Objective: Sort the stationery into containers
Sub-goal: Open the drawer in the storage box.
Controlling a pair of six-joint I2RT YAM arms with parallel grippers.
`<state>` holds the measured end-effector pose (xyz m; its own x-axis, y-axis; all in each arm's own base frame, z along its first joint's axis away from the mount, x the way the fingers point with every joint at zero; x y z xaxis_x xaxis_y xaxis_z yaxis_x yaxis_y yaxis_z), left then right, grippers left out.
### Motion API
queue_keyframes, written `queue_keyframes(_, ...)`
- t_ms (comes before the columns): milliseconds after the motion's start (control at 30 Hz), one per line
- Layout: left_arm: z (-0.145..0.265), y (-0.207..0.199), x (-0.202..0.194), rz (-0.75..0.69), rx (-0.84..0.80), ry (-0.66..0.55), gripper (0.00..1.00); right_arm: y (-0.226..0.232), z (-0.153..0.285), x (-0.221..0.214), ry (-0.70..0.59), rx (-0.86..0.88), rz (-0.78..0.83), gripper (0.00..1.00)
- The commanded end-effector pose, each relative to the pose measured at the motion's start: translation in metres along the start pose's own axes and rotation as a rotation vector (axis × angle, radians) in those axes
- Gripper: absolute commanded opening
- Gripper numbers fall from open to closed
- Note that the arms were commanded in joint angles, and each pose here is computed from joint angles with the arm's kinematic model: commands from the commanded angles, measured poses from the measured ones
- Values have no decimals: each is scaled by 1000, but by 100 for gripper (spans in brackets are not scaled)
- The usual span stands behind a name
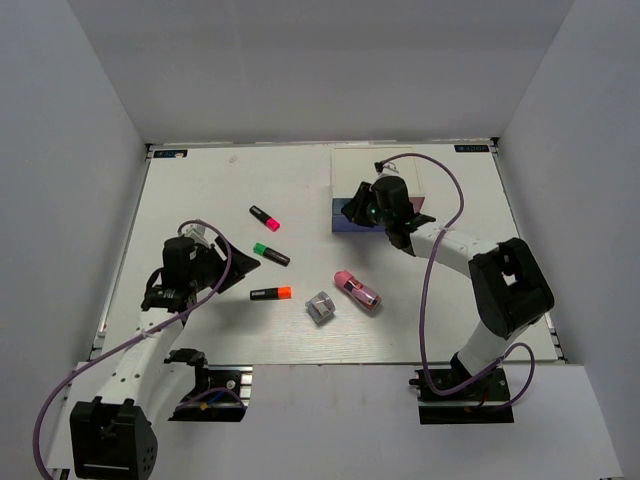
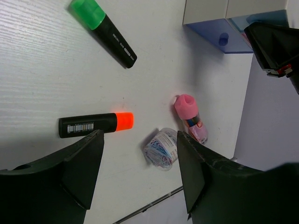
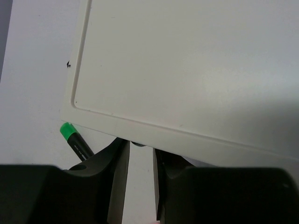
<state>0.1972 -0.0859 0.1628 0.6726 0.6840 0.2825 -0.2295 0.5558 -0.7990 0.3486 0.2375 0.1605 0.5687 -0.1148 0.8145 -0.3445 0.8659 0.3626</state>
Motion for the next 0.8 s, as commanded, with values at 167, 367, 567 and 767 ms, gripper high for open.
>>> queue_keyframes(167,-6,2,-1,83,13,4,75,7,29,-1,-39,37,0,20)
queue_keyframes(367,-19,3,8,116,77,11,76,12,56,-22,14,80,-38,20)
queue_keyframes(567,-39,6,20,140,161,41,78,17,70,-47,72,104,-52,22)
queue_keyframes(767,-52,3,27,128,197,47,78,19,73,-64,110,118,-63,22)
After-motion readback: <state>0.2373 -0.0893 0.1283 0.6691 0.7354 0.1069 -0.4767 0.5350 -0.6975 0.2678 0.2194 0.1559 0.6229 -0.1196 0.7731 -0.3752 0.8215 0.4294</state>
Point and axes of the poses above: each gripper's point midway between its finger pads, its own z axis back along the fingers, its own y axis along the line the jaws close on, x = y × z, the point moved 7 cm from there along z, back along the fingers, and after that the axes turned 11 degrees about z, right-handed, at the moved point
